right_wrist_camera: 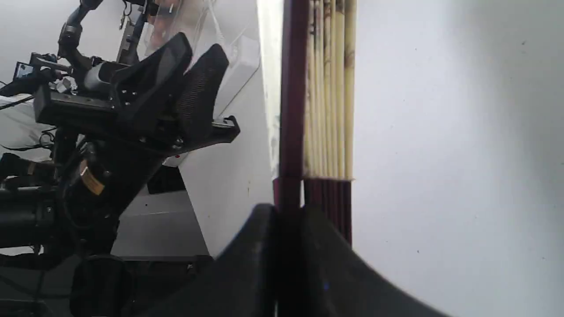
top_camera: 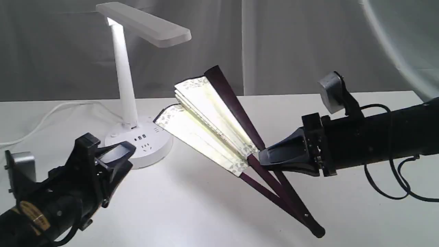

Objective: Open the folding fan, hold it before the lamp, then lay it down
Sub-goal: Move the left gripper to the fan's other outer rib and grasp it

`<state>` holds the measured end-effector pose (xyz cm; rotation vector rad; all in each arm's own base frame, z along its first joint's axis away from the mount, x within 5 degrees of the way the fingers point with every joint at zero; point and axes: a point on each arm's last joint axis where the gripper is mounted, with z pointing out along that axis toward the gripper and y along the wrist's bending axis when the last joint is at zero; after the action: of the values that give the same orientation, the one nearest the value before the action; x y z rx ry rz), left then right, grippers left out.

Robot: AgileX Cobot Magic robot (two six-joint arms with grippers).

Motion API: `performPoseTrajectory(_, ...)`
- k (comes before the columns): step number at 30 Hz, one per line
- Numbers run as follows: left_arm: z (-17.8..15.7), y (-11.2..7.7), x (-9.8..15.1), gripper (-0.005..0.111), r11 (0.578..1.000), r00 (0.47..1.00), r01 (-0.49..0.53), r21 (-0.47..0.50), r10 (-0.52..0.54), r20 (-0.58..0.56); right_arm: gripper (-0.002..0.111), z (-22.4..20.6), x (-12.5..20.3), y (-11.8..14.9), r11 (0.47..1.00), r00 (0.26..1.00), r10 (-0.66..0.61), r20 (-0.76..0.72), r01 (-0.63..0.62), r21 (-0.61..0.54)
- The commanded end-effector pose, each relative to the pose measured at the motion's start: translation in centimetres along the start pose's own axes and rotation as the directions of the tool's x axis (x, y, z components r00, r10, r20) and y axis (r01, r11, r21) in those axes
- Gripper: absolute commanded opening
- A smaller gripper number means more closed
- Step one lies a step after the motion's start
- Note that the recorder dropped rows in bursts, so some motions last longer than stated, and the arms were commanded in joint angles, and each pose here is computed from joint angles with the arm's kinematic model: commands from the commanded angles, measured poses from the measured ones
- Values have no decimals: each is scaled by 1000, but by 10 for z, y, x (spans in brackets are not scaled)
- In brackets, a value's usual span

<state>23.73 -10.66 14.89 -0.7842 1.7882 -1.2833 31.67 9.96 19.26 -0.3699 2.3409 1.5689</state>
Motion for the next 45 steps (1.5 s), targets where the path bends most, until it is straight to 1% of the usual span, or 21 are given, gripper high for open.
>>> performPoseTrajectory(1,13,-2,6,51,997,997,36,61,-32,-66,0,-1,-1,5,999,999,-39,15,39,-22)
performPoseTrajectory(3,22,-3,10,61,994,993,57,91,-47,-109,0,-1,-1,5,999,999,-41,15,42,-22)
performPoseTrajectory(5,31,-2,12,64,991,986,91,98,-75,-149,0,-1,-1,5,999,999,-41,15,42,-22)
performPoseTrajectory(8,47,-1,14,64,986,976,131,102,-110,-185,0,-1,-1,5,999,999,-41,15,42,-22)
performPoseTrajectory(10,54,0,15,64,980,972,155,126,-129,-198,0,-1,-1,5,999,999,-41,15,42,-22)
performPoseTrajectory(13,64,9,16,64,977,966,185,103,-162,-204,0,-1,-1,5,999,999,-41,15,42,-22)
performPoseTrajectory(15,71,9,15,64,975,964,195,107,-171,-204,0,-1,-1,5,999,999,-38,22,39,-25)
performPoseTrajectory(20,82,17,16,64,962,947,261,83,-239,-214,0,-1,-2,6,999,999,-37,30,38,-28)
performPoseTrajectory(22,85,16,16,64,961,948,260,90,-237,-213,0,-1,-2,6,999,999,-37,30,38,-28)
performPoseTrajectory(29,100,2,10,64,956,954,248,158,-213,-212,0,-1,-2,6,999,999,-36,33,37,-29)
performPoseTrajectory(33,101,1,10,63,955,954,245,166,-207,-217,0,-1,-2,6,999,999,-34,32,35,-29)
performPoseTrajectory(35,101,1,10,58,955,954,245,166,-207,-217,0,-1,-2,6,999,999,-34,32,35,-29)
performPoseTrajectory(37,101,1,10,50,955,954,245,166,-207,-217,0,-1,-2,6,999,999,-34,32,35,-29)
performPoseTrajectory(39,102,1,10,46,955,954,246,166,-209,-214,0,-1,-2,6,999,999,-34,32,35,-29)
performPoseTrajectory(43,103,-1,9,46,954,955,246,173,-208,-211,0,-1,-2,6,999,999,-28,32,29,-29)
performPoseTrajectory(45,103,-1,9,49,954,955,246,173,-208,-211,0,-1,-2,6,999,999,-26,32,27,-29)
